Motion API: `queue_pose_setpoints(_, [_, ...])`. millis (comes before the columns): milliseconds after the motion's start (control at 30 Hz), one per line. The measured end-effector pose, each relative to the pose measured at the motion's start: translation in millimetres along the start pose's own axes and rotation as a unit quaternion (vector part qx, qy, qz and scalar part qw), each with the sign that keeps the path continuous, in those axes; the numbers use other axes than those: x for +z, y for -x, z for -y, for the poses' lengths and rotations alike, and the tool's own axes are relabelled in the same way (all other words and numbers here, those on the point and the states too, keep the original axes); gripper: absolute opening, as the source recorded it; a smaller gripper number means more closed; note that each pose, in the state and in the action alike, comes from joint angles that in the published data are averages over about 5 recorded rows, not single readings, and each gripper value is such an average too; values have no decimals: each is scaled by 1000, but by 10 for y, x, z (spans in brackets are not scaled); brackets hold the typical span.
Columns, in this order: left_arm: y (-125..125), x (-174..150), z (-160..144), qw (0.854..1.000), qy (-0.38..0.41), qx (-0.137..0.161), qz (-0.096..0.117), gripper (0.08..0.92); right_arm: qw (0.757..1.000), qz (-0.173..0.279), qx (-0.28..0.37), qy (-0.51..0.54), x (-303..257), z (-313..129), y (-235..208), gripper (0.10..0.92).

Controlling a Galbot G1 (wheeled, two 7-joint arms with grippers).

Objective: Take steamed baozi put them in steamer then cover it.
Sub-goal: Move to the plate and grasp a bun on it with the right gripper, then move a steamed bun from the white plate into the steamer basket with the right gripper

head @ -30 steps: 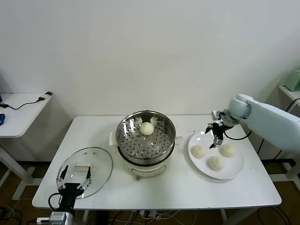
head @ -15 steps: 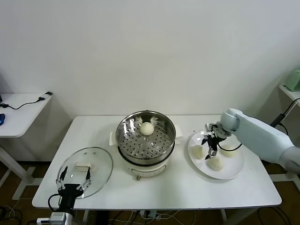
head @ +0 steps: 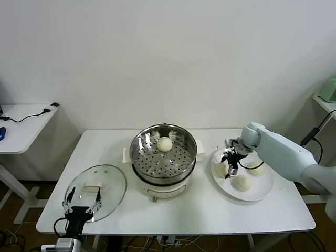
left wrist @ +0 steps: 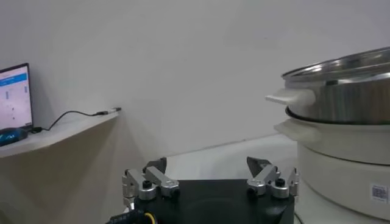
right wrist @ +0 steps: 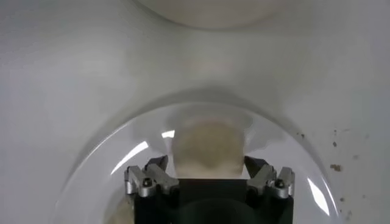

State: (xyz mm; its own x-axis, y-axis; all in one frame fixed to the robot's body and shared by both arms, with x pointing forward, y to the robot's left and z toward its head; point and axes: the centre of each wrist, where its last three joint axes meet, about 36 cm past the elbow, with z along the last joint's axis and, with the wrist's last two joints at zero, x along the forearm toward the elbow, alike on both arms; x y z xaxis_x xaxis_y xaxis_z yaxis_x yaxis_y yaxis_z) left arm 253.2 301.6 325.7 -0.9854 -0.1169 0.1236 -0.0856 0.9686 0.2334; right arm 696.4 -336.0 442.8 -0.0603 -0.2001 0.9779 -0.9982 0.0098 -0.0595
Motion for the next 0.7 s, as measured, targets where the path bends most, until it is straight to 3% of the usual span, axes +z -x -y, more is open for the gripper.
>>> queue_pose_setpoints(700, [-21, 6, 15, 1000, -2, 2, 0, 823, 1000, 12, 10, -1, 56, 63, -223, 680])
